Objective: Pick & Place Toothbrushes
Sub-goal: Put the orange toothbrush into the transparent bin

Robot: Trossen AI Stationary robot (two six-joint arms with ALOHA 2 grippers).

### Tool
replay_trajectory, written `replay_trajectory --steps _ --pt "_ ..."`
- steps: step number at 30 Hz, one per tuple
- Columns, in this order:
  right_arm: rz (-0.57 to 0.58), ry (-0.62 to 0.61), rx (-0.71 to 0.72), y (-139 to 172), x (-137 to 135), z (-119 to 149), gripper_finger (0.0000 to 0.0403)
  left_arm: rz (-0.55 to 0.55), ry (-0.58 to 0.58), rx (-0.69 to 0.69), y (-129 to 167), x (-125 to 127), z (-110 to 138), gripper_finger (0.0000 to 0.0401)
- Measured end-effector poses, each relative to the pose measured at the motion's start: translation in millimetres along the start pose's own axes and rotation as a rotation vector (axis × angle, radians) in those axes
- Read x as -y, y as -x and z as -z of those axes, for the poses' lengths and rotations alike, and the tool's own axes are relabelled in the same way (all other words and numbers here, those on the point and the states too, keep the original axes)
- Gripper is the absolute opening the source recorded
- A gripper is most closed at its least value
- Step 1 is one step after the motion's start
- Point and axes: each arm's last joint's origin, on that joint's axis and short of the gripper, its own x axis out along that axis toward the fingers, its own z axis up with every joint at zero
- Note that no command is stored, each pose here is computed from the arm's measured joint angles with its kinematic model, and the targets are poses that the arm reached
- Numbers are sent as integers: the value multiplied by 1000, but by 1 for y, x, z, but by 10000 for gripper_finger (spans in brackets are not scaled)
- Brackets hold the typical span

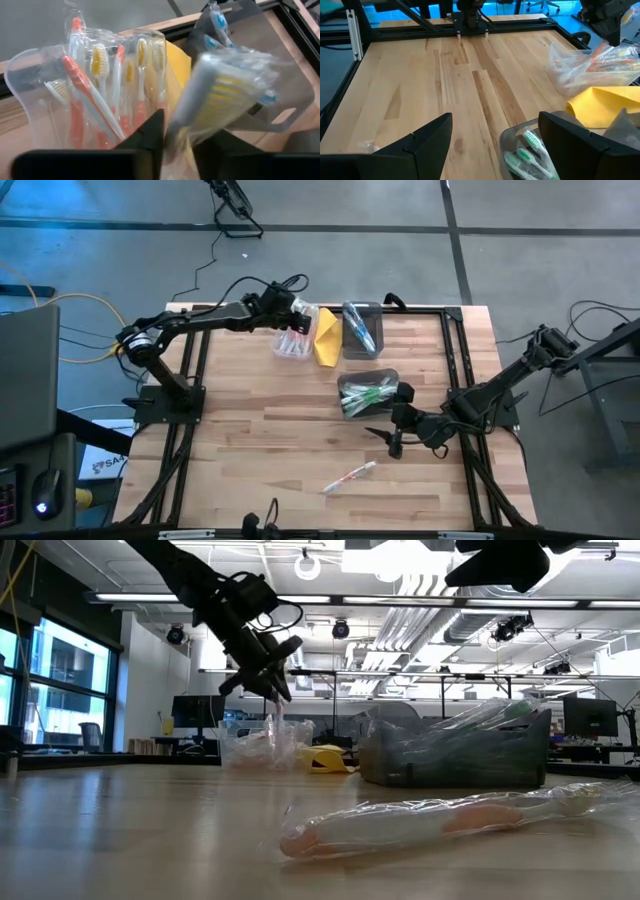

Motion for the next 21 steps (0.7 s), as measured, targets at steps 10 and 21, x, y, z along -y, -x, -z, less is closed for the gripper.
replay_trajectory --steps 10,21 --pt "-10 0 -4 0 0 0 287 -7 31 11 0 0 -1 204" --pt "-10 -1 -3 0 0 0 287 27 61 54 16 0 -10 217"
